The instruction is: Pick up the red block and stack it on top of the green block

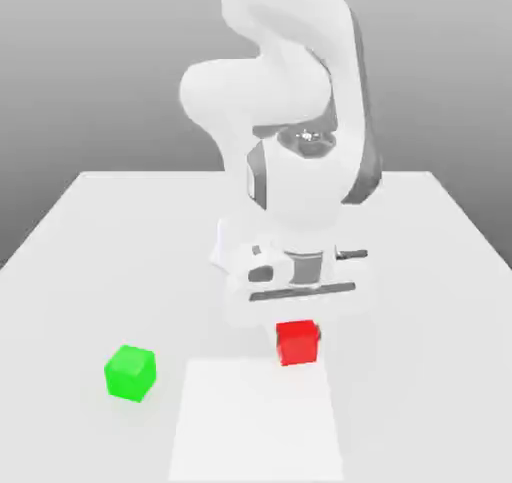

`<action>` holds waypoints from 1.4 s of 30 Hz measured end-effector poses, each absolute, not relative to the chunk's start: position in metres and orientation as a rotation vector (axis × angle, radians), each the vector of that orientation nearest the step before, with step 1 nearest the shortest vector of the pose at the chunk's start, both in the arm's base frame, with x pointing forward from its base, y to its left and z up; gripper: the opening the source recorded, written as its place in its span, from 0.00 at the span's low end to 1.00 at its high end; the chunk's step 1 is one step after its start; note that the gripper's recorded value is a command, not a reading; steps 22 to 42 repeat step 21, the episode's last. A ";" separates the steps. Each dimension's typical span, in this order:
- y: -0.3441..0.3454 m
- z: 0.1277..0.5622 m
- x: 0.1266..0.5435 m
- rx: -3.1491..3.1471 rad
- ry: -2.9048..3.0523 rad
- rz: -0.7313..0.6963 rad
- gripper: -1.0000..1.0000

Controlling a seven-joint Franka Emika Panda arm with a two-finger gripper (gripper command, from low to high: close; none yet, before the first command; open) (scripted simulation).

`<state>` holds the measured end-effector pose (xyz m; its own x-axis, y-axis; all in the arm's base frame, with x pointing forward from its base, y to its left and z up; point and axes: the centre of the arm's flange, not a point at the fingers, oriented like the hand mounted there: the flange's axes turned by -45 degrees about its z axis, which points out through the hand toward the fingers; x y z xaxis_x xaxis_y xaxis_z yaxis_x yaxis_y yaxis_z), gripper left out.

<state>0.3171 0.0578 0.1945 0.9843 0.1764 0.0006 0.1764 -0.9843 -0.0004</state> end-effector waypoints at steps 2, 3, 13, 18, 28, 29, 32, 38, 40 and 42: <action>0.048 0.207 0.321 -3.134 -0.208 -0.001 0.00; 0.032 0.212 0.327 -3.139 -0.100 -0.001 0.00; -0.169 0.230 0.343 -2.950 1.068 -0.003 0.00; -0.174 0.186 0.341 -2.942 1.098 -0.002 1.00; -0.174 0.186 0.341 -2.942 1.098 -0.002 1.00; -0.174 0.186 0.341 -2.942 1.098 -0.002 1.00; -0.174 0.186 0.341 -2.942 1.098 -0.002 1.00; -0.174 0.186 0.341 -2.942 1.098 -0.002 1.00; -0.174 0.186 0.341 -2.942 1.098 -0.002 1.00; -0.174 0.186 0.341 -2.942 1.098 -0.002 1.00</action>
